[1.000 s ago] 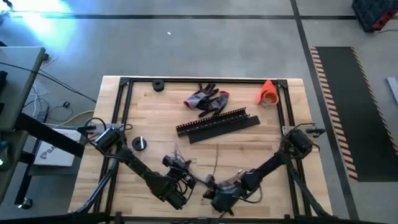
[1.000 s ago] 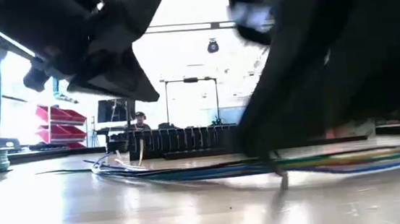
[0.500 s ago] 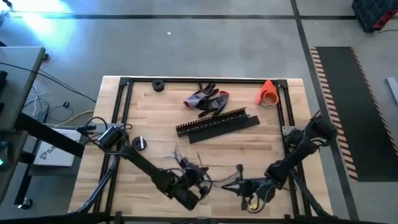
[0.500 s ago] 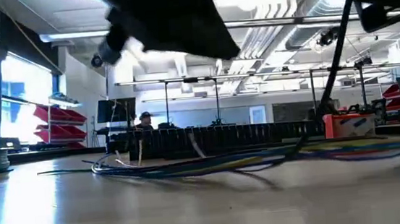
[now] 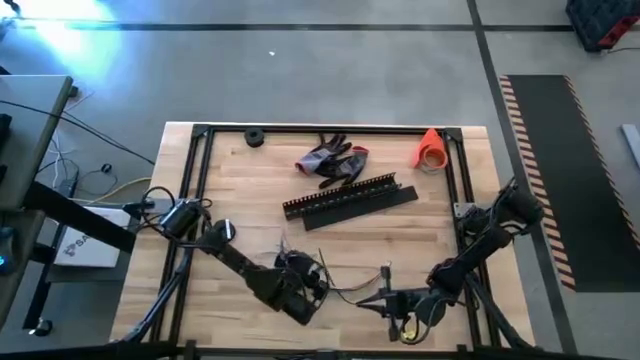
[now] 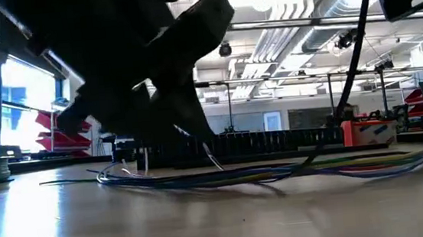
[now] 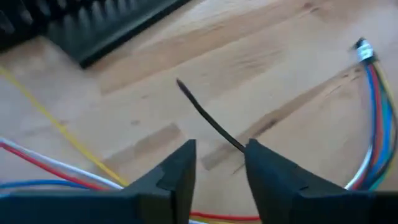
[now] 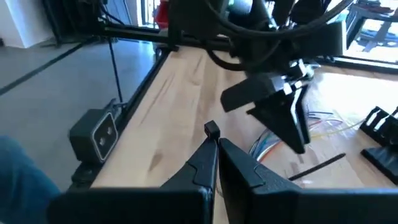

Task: Ziptie cables
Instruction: Wrap the cables using a black zip tie

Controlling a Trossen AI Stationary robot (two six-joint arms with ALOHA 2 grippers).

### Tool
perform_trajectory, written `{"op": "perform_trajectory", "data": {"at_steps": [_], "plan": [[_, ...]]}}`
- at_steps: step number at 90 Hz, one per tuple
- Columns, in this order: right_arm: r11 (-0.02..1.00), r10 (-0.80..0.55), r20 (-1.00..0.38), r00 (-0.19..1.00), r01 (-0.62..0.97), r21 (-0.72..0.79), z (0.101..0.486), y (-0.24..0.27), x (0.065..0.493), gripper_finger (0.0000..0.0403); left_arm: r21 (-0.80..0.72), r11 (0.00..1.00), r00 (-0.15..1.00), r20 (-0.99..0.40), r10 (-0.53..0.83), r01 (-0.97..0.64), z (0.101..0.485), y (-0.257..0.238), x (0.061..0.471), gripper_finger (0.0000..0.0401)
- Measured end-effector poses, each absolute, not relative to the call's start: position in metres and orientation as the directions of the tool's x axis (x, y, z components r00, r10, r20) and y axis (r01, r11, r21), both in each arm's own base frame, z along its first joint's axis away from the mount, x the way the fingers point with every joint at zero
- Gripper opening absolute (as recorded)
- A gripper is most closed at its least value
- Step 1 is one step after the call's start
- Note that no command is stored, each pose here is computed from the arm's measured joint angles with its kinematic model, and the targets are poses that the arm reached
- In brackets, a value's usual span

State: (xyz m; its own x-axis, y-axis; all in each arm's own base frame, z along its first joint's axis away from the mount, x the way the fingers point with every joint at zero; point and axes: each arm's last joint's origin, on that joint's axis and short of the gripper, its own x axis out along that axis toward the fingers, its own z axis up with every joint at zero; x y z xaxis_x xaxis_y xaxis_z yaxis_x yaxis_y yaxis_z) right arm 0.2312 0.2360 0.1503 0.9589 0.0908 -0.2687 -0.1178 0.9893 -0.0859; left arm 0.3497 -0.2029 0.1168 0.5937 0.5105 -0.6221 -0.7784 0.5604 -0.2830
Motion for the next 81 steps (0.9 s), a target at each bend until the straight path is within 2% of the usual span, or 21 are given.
{"op": "perform_trajectory", "data": {"at_steps": [16, 37, 47, 63, 81], "plan": [[0.988, 0.091, -0.274, 0.957, -0.121, -0.094, 0.15, 0.236, 0.231, 0.0, -0.408, 0.578, 0.698, -0.534, 0.476, -0.706, 0.094, -0.198, 0.346, 0.0169], [0.988, 0.089, -0.282, 0.955, -0.122, -0.099, 0.149, 0.236, 0.231, 0.0, -0.495, 0.592, 0.772, -0.425, 0.473, -0.636, 0.082, -0.183, 0.343, 0.0177], [0.988, 0.086, -0.285, 0.955, -0.118, -0.097, 0.148, 0.235, 0.231, 0.0, -0.476, 0.618, 0.779, -0.422, 0.464, -0.626, 0.083, -0.181, 0.345, 0.0177], [0.993, 0.071, -0.303, 0.95, -0.096, -0.066, 0.146, 0.232, 0.233, 0.0, -0.315, 0.774, 0.816, -0.401, 0.416, -0.549, 0.104, -0.199, 0.347, 0.0171], [0.994, 0.088, -0.317, 0.944, -0.104, -0.032, 0.145, 0.229, 0.237, 0.0, -0.179, 0.876, 0.854, -0.374, 0.361, -0.449, 0.129, -0.222, 0.341, 0.0156]]}}
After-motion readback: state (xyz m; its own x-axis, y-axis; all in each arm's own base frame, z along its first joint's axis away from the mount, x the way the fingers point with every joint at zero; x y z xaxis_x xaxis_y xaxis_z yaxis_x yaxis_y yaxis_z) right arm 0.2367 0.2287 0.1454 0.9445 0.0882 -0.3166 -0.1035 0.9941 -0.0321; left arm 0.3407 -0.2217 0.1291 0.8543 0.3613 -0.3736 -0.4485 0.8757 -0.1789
